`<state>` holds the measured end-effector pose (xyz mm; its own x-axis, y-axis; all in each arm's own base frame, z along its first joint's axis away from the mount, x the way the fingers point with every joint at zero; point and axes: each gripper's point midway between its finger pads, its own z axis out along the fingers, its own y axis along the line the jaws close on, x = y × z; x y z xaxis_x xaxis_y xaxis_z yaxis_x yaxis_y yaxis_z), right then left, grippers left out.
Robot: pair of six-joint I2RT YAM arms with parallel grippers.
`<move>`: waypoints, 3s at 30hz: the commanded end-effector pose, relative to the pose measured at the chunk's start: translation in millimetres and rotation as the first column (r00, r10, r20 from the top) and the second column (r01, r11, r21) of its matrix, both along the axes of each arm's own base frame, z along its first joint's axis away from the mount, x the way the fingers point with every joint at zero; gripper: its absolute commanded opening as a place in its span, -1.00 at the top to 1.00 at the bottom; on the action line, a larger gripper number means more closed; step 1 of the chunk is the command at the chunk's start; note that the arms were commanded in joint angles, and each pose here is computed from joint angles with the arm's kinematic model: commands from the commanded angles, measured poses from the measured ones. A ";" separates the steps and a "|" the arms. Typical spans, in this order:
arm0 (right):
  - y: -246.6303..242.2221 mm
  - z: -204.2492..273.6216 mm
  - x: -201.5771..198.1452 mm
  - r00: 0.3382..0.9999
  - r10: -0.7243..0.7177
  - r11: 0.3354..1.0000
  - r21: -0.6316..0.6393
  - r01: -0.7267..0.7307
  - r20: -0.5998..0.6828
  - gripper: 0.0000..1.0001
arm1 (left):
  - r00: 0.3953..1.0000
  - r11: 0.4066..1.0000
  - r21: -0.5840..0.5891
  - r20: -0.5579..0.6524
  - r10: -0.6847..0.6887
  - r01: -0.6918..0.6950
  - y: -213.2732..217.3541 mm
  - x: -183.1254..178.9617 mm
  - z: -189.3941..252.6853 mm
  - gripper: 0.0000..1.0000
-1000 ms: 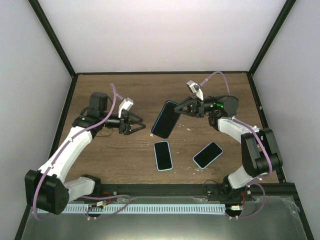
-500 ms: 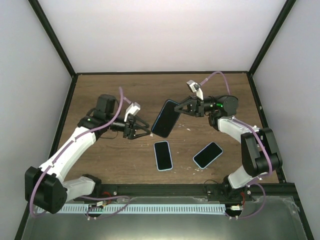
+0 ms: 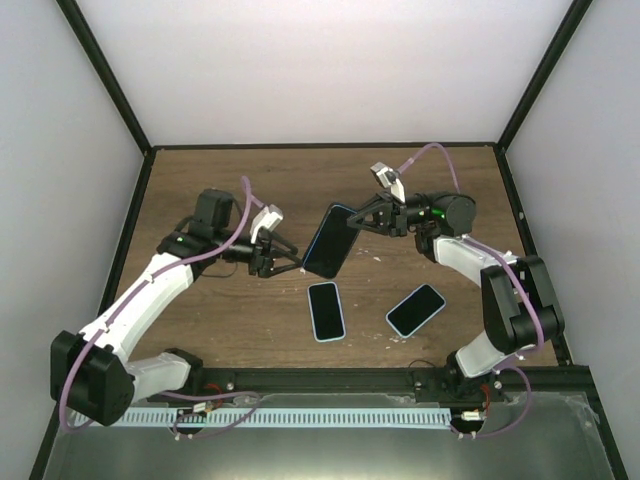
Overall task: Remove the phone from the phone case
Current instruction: Remove the phone case from the phone.
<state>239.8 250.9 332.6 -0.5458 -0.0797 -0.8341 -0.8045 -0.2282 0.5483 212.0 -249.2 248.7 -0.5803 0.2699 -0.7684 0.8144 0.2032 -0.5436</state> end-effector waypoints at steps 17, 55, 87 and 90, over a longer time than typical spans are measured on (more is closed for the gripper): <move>31.4 9.7 -14.7 0.997 0.069 0.996 0.048 -0.071 0.046 0.99 | 0.995 0.994 -0.059 0.024 -0.092 0.093 -17.3 -6.2 16.6 0.04; 86.7 -19.7 57.7 0.993 -0.046 0.994 -0.103 0.035 -0.109 0.99 | 0.983 0.966 -0.260 -0.174 -0.060 0.013 -6.4 31.0 46.6 0.80; 45.2 21.1 141.3 0.742 -0.534 0.756 -0.164 0.633 0.405 -0.45 | 0.748 0.876 -0.090 -0.565 0.348 -0.474 48.5 110.7 0.8 1.00; 59.9 19.0 135.2 0.710 -0.511 0.741 -0.169 0.650 0.485 -0.41 | 0.688 0.854 -0.030 -0.606 0.398 -0.520 52.4 116.6 -8.9 1.00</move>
<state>376.9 300.6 332.2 -0.3574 -0.0785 -0.9307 -0.8619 0.4115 0.2963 314.6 -204.3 242.3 -0.9310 -0.1918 -0.3105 0.2609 0.2450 -0.9338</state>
